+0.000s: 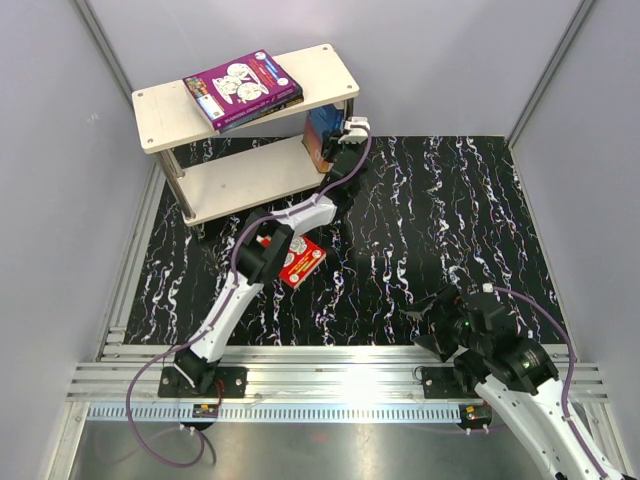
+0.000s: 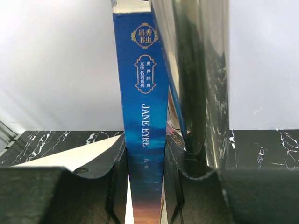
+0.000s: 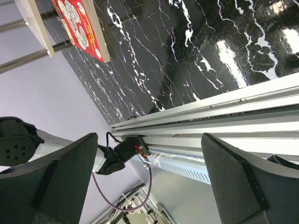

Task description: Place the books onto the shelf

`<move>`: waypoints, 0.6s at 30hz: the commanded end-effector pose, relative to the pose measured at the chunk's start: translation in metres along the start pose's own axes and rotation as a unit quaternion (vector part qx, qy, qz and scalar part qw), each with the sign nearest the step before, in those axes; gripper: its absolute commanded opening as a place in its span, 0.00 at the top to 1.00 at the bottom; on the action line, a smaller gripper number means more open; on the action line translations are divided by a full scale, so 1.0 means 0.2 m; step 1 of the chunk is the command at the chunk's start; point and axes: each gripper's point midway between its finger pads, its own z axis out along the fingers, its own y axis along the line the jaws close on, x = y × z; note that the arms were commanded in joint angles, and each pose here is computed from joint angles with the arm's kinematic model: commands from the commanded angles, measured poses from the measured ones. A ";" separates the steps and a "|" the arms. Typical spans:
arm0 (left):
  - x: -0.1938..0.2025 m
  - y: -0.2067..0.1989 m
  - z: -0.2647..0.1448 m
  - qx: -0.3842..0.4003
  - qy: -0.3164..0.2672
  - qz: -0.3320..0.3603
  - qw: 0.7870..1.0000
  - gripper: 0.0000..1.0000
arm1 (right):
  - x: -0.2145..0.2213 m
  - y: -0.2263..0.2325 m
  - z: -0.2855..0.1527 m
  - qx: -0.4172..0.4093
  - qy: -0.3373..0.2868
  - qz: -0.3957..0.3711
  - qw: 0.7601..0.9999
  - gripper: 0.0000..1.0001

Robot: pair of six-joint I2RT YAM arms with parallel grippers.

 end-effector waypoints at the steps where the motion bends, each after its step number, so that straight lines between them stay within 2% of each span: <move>1: -0.21 -0.05 -0.10 0.012 -0.049 -0.046 0.998 0.95 | 0.01 0.00 -0.01 -0.003 0.004 -0.001 1.000 0.00; 4: -0.22 -0.01 -0.12 0.008 -0.047 -0.067 0.997 1.00 | 0.01 -0.01 -0.01 -0.002 0.003 0.001 1.000 0.00; 13: -0.30 0.11 -0.19 0.005 -0.064 -0.160 0.985 1.00 | 0.02 -0.05 -0.01 0.003 0.005 0.004 1.000 0.00; 18: -0.35 0.12 -0.18 0.001 -0.064 -0.181 0.981 1.00 | 0.02 -0.06 0.00 0.002 0.006 0.008 1.000 0.00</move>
